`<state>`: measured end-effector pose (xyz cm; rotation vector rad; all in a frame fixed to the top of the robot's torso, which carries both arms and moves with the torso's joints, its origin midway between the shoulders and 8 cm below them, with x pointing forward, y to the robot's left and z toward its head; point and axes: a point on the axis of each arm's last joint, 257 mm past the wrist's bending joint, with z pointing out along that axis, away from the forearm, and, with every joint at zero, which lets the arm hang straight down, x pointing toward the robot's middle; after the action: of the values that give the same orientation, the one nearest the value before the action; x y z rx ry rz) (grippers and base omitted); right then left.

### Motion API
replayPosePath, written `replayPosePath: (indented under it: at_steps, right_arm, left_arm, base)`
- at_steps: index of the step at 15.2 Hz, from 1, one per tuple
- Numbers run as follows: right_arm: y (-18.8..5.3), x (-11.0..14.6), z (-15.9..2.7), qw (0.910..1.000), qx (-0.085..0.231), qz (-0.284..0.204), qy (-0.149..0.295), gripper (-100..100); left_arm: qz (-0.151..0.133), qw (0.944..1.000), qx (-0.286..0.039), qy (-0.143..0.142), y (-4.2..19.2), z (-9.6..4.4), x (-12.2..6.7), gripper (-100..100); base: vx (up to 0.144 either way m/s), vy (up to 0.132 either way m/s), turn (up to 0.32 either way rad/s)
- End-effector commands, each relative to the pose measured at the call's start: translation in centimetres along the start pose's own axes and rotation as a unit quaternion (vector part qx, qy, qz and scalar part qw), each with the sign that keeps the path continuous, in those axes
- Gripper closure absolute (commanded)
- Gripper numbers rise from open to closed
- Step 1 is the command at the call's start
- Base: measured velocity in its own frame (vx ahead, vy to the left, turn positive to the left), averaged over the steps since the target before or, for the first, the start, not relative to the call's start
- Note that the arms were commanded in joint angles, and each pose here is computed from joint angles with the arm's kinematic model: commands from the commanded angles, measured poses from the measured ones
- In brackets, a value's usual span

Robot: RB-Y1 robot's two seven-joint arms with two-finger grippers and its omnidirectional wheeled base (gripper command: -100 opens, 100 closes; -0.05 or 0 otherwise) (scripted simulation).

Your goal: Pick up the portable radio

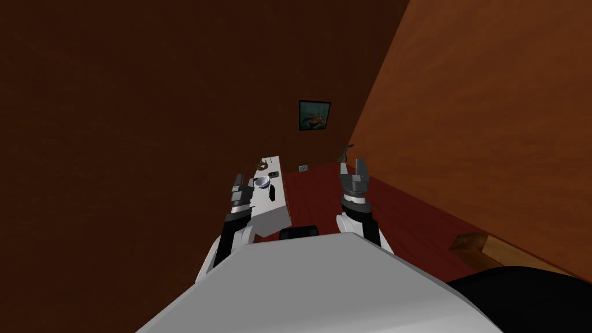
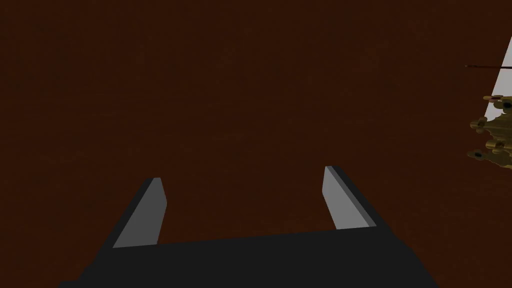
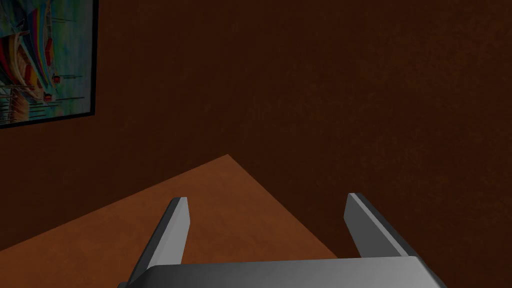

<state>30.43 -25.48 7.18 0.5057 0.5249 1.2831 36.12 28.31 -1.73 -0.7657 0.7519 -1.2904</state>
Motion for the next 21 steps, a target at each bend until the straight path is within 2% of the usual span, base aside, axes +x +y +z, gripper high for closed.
replayPosePath:
  at_steps: [1, 2, 5, 7, 8, 10, 11, 14, 15, 17, 18, 19, 20, 21]
  right_arm:
    - [0.0, 0.0, 0.0, 1.0000, 0.000, 0.000, 0.000, 0]
    - [0.0, 0.0, 0.0, 1.0000, 0.000, 0.000, 0.000, 0]
    - [0.0, 0.0, 0.0, 1.0000, 0.000, 0.000, 0.000, 0]
    - [0.0, 0.0, 0.0, 1.0000, 0.000, 0.000, 0.000, 0]
    - [0.0, 0.0, 0.0, 1.0000, 0.000, 0.000, 0.000, 0]
    - [0.0, 0.0, 0.0, 1.0000, 0.000, 0.000, 0.000, 0]
    - [0.0, 0.0, 0.0, 1.0000, 0.000, 0.000, 0.000, 0]
    - [0.0, 0.0, 0.0, 1.0000, 0.000, 0.000, 0.000, 0]
    - [0.0, 0.0, 0.0, 1.0000, 0.000, 0.000, 0.000, 0]
    - [0.0, 0.0, 0.0, 1.0000, 0.000, 0.000, 0.000, 0]
    - [0.0, 0.0, 0.0, 1.0000, 0.000, 0.000, 0.000, 0]
    - [0.0, 0.0, 0.0, 1.0000, 0.000, 0.000, 0.000, 0]
    - [0.0, 0.0, 0.0, 1.0000, 0.000, 0.000, 0.000, 0]
    - [0.0, 0.0, 0.0, 1.0000, 0.000, 0.000, 0.000, 0]
  left_arm:
    - [0.012, 0.9997, -0.012, 0.018, 0.7, -0.2, 0.3, -100]
    - [0.012, 0.9997, -0.012, 0.018, 0.7, -0.2, 0.3, -100]
    - [0.032, 0.9978, -0.040, 0.043, 2.2, -0.9, 0.4, -100]
    - [0.047, 0.9949, -0.066, 0.060, 3.7, -1.6, 0.4, -100]
    - [0.047, 0.9949, -0.066, 0.060, 3.7, -1.6, 0.4, -100]
    - [0.065, 0.9901, -0.097, 0.078, 5.5, -2.5, 0.2, -100]
    - [0.065, 0.9901, -0.097, 0.078, 5.5, -2.5, 0.2, -100]
    - [0.095, 0.9784, -0.152, 0.103, 8.5, -4.4, -0.5, -100]
    - [0.095, 0.9783, -0.152, 0.103, 8.5, -4.4, -0.5, -100]
    - [0.117, 0.9671, -0.192, 0.119, 10.6, -5.9, -1.2, -100]
    - [0.118, 0.9669, -0.192, 0.120, 10.6, -5.9, -1.2, -100]
    - [0.129, 0.9600, -0.213, 0.128, 11.6, -6.8, -1.7, -100]
    - [0.129, 0.9600, -0.213, 0.128, 11.6, -6.8, -1.7, -100]
    - [0.141, 0.9523, -0.234, 0.136, 12.7, -7.7, -2.2, -100]
  base:
    - [0.004, -0.018, -0.028]
    - [0.006, -0.027, -0.027]
    - [0.010, -0.036, -0.041]
    - [0.019, -0.069, -0.060]
    - [0.014, -0.071, -0.037]
    - [0.010, -0.068, -0.056]
    - [0.015, -0.064, -0.053]
    - [0.022, -0.072, -0.081]
    - [0.034, -0.073, -0.054]
    - [0.042, -0.079, -0.078]
    - [0.034, -0.074, -0.068]
    - [0.024, -0.069, -0.067]
    - [0.021, -0.058, -0.044]
    - [0.028, -0.047, -0.068]
